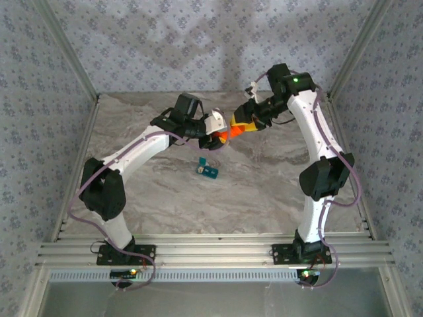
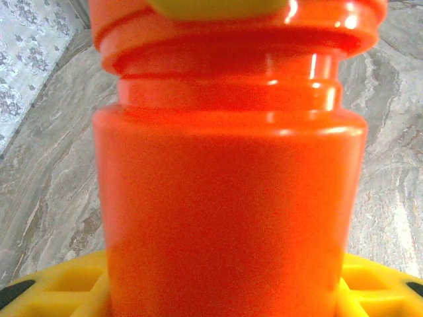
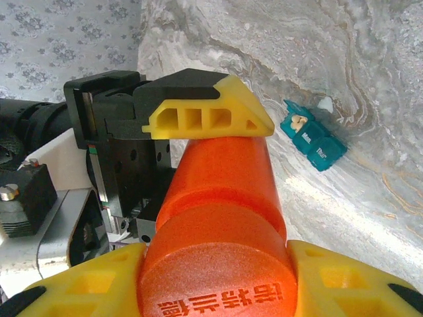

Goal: Sort the pills into containers

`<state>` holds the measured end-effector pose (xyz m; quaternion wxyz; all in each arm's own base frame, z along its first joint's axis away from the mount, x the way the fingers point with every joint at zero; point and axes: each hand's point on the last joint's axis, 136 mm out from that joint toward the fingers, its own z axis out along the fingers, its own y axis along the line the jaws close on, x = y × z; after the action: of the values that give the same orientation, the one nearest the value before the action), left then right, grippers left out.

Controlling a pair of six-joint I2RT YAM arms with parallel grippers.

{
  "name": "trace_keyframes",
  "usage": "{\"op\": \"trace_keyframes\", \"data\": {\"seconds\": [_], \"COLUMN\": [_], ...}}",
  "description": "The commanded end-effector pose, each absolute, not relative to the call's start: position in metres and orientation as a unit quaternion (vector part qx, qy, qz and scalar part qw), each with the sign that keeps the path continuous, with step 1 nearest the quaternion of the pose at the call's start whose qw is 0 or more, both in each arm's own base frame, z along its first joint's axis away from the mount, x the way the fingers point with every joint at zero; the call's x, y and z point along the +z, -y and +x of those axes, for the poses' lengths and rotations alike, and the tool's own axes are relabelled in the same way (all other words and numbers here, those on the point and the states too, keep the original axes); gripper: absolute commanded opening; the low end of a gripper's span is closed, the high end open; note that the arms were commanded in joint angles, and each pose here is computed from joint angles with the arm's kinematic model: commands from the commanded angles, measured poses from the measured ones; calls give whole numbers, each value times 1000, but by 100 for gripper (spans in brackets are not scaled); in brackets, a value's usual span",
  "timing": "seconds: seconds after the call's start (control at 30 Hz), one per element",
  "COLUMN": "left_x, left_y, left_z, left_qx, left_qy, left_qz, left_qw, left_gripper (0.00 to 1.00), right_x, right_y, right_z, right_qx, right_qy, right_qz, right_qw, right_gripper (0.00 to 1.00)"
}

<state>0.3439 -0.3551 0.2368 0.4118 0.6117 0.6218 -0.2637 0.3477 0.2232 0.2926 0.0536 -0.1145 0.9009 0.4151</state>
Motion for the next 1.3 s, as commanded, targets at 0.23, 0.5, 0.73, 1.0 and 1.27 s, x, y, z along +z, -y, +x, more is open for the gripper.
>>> {"op": "trace_keyframes", "data": {"seconds": [0.23,0.5,0.73,1.0,1.27], "left_x": [292,307,312,314,314], "left_y": [357,357,359,357,356], "left_z": [336,344,348,348,356], "left_qx": [-287,-286,-276,-257,-223], "left_qy": [-585,-582,-576,-567,-569], "left_qz": [606,581,580,590,576], "left_qw": [457,491,505,514,543], "left_gripper": [0,0,0,0,0], "right_x": [296,289,274,281,290], "right_y": [-230,-250,-272,-272,-271], "right_z": [328,327,316,326,339], "right_qx": [388,407,389,433,456], "right_qy": [-907,-904,-910,-893,-885], "right_qz": [-155,-133,-135,-106,-81], "right_qw": [54,12,-41,-53,-42], "right_gripper": [20,21,20,21,24]}}
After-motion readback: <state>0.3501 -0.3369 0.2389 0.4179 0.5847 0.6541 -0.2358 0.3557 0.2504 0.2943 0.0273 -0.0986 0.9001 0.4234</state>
